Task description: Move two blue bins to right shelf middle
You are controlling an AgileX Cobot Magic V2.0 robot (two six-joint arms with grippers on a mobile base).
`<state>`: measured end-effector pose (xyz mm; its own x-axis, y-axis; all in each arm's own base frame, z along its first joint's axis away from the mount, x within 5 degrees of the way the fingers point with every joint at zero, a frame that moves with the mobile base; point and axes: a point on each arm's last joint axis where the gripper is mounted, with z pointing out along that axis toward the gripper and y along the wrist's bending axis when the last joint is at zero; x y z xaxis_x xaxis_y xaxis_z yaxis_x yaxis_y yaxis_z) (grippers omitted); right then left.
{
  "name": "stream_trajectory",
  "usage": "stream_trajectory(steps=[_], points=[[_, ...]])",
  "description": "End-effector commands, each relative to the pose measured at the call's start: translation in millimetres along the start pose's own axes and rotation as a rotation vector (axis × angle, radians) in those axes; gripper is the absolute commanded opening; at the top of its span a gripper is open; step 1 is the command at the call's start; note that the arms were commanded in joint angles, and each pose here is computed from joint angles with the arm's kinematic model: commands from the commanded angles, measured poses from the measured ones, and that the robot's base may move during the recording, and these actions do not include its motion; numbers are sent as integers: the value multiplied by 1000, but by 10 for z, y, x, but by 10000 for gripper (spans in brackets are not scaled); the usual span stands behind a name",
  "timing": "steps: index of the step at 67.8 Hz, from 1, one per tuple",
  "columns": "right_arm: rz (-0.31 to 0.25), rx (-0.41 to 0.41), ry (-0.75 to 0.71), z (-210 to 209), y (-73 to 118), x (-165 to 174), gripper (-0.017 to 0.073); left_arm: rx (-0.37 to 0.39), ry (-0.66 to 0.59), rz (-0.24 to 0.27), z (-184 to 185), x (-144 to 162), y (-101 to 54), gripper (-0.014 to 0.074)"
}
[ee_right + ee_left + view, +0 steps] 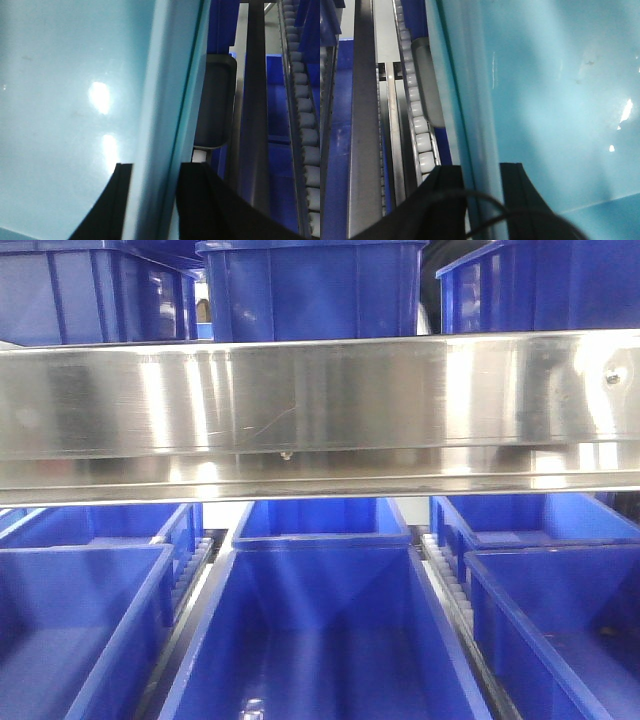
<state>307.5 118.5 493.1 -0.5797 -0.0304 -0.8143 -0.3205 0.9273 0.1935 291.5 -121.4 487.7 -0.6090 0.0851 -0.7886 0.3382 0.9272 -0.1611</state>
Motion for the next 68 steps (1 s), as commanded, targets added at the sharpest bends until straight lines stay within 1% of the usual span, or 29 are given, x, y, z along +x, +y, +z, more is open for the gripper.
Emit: stream_trajectory(steps=[1,34,56,68], points=[[-14,4,-121,-128,-4,-123,-153,47,-88,7,-182,-75,-58,-111],[-14,4,-122,-128,-4,-125,-153,48,-99,6,-153,-90,-57,-111],[-14,3,-131,-129,-3,-132,-153,59,-226,3,-162,-205,-66,-111],[-14,3,-133,-129,-3,-134,-153,59,-231,3,-163,-209,-66,-111]])
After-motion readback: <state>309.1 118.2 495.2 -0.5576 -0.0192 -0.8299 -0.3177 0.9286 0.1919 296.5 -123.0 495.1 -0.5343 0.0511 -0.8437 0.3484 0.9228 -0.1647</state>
